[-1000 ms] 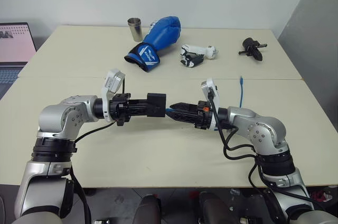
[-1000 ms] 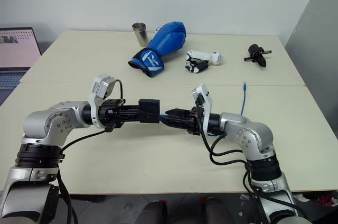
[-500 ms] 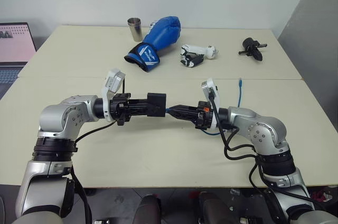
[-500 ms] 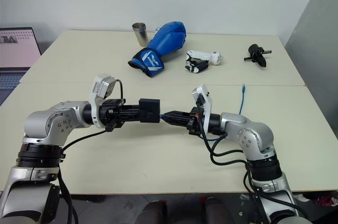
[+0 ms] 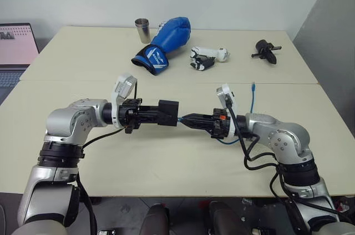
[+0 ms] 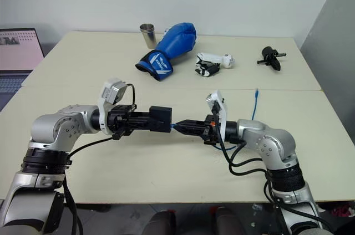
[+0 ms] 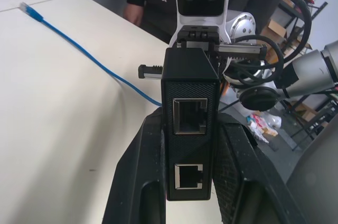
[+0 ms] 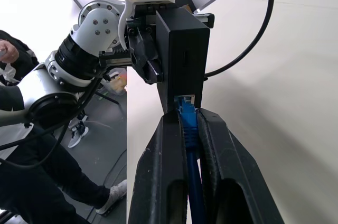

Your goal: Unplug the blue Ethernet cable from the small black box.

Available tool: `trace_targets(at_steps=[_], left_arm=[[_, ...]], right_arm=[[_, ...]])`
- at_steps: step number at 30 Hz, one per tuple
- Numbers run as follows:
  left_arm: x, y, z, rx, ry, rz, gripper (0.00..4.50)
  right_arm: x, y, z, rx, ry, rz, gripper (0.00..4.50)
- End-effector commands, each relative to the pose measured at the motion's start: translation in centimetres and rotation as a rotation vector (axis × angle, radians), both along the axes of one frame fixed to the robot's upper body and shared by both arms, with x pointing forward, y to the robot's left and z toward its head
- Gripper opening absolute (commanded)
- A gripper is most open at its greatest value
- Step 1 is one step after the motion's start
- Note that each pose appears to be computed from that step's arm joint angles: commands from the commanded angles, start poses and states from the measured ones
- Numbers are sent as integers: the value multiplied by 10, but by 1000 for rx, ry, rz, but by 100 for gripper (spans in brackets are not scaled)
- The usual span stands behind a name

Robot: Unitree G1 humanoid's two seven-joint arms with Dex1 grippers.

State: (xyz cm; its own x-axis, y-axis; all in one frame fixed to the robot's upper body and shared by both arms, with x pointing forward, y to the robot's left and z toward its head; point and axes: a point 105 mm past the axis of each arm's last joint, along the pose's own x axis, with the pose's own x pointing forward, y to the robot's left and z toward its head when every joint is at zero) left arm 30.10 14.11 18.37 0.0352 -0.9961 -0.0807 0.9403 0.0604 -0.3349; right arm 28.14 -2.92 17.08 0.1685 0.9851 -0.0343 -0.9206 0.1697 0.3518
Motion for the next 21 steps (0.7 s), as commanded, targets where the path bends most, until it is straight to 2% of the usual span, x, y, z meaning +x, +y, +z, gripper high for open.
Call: trace_targets(at_steps=[1, 8, 10, 16, 21], left_arm=[[11, 19, 15, 0, -62, 97, 78], [7, 9, 13, -18, -51, 62, 78], [4, 7, 12, -21, -46, 47, 78], [1, 4, 11, -24, -35, 23, 78], [-4, 2, 10, -19, -29, -4, 78]], right_arm=[[-2, -16, 6, 5, -20, -29, 4], [-7, -2, 14, 36, -32, -9, 4], [-7, 2, 17, 51, -35, -9, 75], [-10, 5, 19, 52, -31, 14, 209], [-7, 5, 14, 38, -30, -3, 211]])
